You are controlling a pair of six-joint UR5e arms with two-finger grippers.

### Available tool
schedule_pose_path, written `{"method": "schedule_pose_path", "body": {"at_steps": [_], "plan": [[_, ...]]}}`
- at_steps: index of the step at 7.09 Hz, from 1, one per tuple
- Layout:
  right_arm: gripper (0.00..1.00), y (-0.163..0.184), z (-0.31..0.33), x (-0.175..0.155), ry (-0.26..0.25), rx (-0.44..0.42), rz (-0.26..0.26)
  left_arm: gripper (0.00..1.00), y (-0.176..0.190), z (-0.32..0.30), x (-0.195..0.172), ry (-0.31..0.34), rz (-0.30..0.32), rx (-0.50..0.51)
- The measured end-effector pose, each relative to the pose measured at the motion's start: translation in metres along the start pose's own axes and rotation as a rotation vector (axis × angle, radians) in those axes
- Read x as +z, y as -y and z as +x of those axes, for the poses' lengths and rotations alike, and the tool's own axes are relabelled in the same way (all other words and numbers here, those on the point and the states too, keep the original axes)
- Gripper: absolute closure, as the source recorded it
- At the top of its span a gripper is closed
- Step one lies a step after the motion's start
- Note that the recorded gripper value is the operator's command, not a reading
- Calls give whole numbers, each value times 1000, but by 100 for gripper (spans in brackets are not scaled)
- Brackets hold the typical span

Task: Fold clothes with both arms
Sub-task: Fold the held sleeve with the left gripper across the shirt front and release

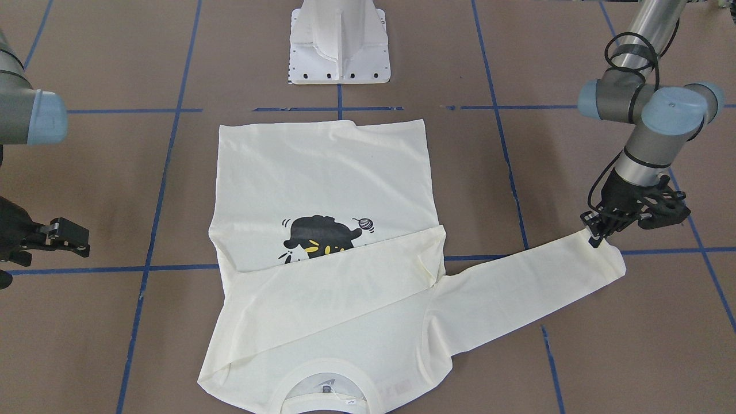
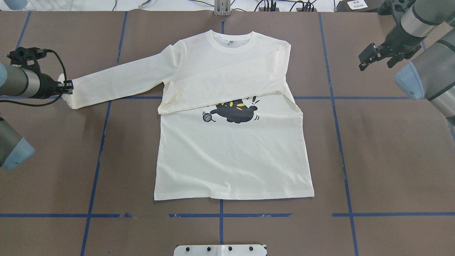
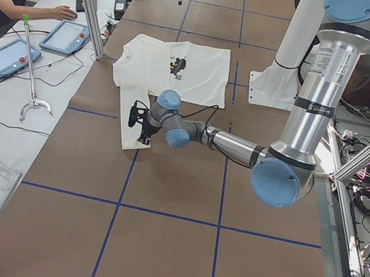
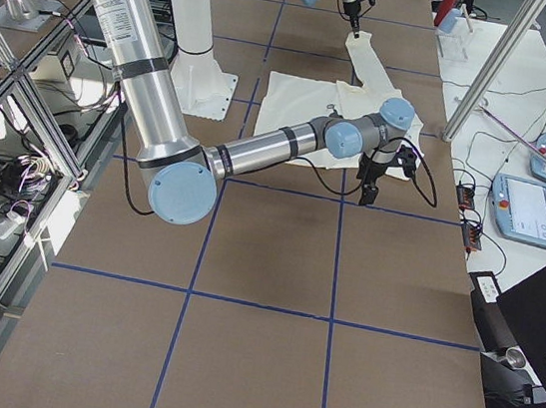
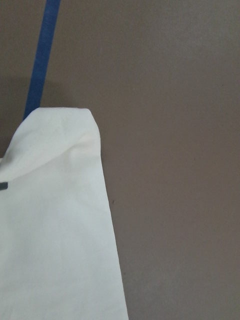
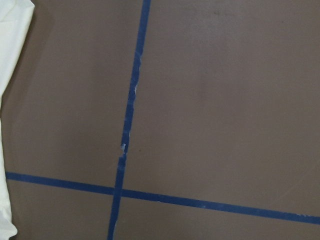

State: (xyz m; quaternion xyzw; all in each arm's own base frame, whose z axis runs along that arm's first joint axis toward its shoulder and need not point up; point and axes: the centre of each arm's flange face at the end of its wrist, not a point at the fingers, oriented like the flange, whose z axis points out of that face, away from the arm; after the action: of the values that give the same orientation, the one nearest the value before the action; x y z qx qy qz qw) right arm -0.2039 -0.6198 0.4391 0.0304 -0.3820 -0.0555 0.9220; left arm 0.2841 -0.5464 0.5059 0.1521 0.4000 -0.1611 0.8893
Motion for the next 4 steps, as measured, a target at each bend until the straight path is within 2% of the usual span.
{"method": "schedule_pose_path", "body": {"at_steps": [2,3,4], "plan": [[0,-31,43,3,-18,1,-8,100,39,120,-45,-41,13,12],[0,-50,64,6,-24,1,-9,100,57,189,-75,-74,-2,18],[0,-67,83,10,-26,3,-4,100,66,250,-111,-138,-24,26]]}}
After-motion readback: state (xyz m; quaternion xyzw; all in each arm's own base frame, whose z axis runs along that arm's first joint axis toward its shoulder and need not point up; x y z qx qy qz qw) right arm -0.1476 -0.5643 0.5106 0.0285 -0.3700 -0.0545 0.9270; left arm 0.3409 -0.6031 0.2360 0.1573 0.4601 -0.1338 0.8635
